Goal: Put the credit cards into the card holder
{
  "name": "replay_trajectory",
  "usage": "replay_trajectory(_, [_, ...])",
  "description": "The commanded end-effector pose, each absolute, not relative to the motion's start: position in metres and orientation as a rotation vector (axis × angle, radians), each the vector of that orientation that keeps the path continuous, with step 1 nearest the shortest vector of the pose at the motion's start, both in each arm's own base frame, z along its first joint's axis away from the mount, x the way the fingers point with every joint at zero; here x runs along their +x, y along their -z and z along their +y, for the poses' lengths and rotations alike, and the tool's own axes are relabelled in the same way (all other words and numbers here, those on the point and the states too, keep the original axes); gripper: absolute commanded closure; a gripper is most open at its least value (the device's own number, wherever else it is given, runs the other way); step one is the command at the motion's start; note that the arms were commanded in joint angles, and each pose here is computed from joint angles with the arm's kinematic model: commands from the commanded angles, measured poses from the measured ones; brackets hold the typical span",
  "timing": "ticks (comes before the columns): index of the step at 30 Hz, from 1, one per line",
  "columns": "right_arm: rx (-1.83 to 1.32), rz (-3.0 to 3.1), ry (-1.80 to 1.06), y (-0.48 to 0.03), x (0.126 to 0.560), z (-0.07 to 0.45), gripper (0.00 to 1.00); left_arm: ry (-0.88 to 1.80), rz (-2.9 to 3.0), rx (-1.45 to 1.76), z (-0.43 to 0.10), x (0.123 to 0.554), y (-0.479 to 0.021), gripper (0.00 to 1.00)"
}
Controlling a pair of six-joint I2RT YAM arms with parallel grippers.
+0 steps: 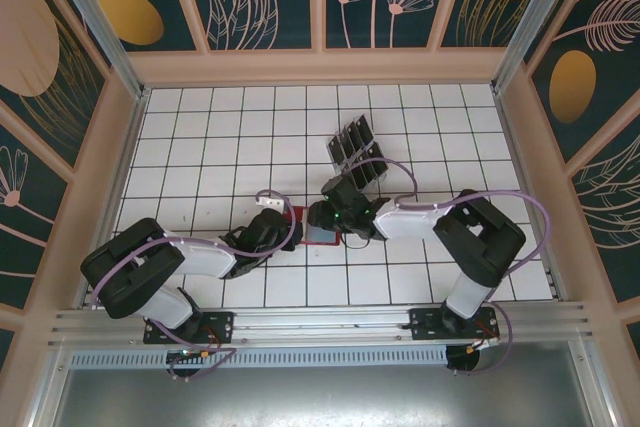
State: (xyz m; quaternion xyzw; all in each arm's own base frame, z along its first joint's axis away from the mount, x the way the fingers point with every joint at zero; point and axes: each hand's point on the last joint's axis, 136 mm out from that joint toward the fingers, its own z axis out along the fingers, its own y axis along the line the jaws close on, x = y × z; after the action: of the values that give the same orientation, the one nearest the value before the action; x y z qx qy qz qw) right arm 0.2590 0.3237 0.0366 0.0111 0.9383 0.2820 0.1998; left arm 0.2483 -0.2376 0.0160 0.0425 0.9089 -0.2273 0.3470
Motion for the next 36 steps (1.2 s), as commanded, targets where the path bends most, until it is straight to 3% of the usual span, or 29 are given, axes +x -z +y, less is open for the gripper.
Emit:
replay_trajectory(1, [0.022, 2.607, -0.88, -0.043, 0.262, 0.346, 0.53, 0.45, 2.675, 0.217, -0.204, 0.189, 0.051, 0.61])
replay_trajectory(11, [0.05, 2.625, -0.906, -0.035, 0.261, 0.351, 0.53, 0.44, 2.652, 0.21, -0.202, 0.192, 0.047, 0.59])
replay_trajectory(21, [0.101, 2.648, -0.884, -0.025, 0.257, 0.343, 0.53, 0.4, 2.539, 0.183, -0.192, 0.205, 0.01, 0.39])
replay_trajectory(27, [0.11, 2.66, -0.891, -0.02, 0.256, 0.344, 0.53, 0.425, 2.485, 0.195, -0.195, 0.21, -0.013, 0.34])
replay_trajectory(36, [0.056, 2.651, -0.974, -0.026, 0.25, 0.362, 0.53, 0.445, 2.499, 0.191, -0.198, 0.209, -0.006, 0.38])
